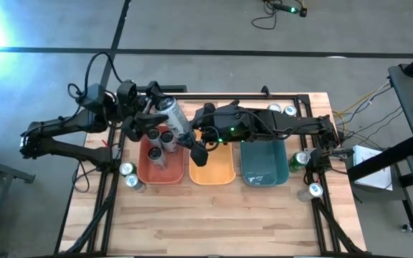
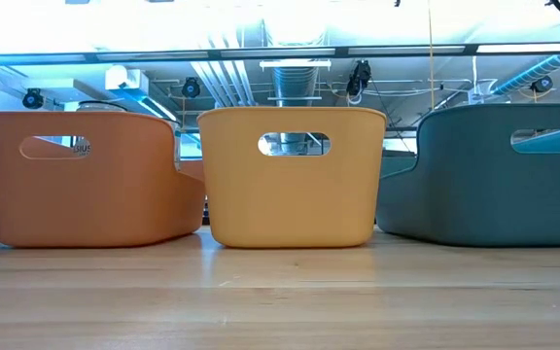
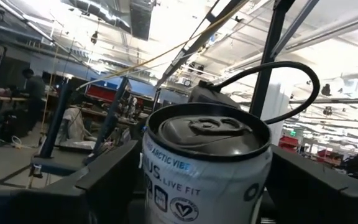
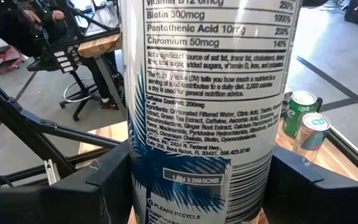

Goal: Sort soda cans
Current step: Put the white soda can into the orange bin

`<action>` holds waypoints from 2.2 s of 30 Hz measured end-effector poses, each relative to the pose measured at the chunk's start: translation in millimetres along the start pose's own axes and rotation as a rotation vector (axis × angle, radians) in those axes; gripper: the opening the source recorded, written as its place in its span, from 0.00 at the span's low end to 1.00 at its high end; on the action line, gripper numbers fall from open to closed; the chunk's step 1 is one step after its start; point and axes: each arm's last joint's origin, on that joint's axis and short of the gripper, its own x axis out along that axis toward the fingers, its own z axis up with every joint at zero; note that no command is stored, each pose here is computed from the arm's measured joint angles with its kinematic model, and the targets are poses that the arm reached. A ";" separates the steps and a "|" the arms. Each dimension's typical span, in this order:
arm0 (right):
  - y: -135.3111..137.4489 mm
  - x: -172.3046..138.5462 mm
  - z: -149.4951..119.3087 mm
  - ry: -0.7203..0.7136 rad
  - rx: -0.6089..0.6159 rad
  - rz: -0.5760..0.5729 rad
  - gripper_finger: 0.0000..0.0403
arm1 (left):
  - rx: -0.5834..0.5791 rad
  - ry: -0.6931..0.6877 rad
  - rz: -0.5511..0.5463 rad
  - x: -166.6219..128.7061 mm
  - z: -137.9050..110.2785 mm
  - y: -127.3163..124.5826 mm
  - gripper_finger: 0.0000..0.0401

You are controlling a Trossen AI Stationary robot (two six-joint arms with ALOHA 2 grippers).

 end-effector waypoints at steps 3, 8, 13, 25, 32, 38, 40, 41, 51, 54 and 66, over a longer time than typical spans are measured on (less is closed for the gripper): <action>0.0 -0.1 0.1 0.000 0.000 0.001 0.63 | 0.011 -0.013 -0.005 -0.2 1.4 -0.6 0.69; 0.0 -0.1 0.1 0.000 0.009 0.000 0.64 | 0.013 -0.013 -0.004 -0.2 1.3 -0.5 0.58; 0.3 -1.1 0.3 0.004 0.001 0.009 0.70 | 0.004 -0.005 0.033 -1.8 0.8 -0.1 0.58; 0.6 -45.4 25.2 -0.100 -0.002 0.011 0.87 | 0.090 0.158 0.280 -15.5 -19.8 3.8 0.58; -4.8 -68.0 30.9 -0.116 -0.023 -0.100 0.85 | 0.106 0.240 0.346 -20.3 -60.1 -12.6 0.58; -7.2 -71.4 30.9 -0.116 -0.034 -0.157 0.82 | 0.133 0.276 0.479 -36.2 -108.8 -34.6 0.58; -7.9 -69.8 30.0 -0.116 -0.042 -0.181 0.81 | 0.127 0.248 0.519 -43.1 -124.0 -41.0 0.58; -8.0 -68.3 29.7 -0.119 -0.045 -0.194 0.80 | 0.123 0.226 0.543 -46.5 -130.7 -43.5 0.58; -9.8 -63.4 27.4 -0.112 -0.054 -0.239 0.75 | 0.246 0.260 0.785 -66.1 -185.3 -51.3 0.58; -10.3 -62.4 26.3 -0.106 -0.058 -0.242 0.74 | 0.273 0.292 0.789 -64.6 -194.1 -51.3 0.58; -12.1 -60.2 16.5 -0.025 -0.069 -0.260 0.70 | 0.380 0.389 0.845 -66.6 -234.6 -55.2 0.58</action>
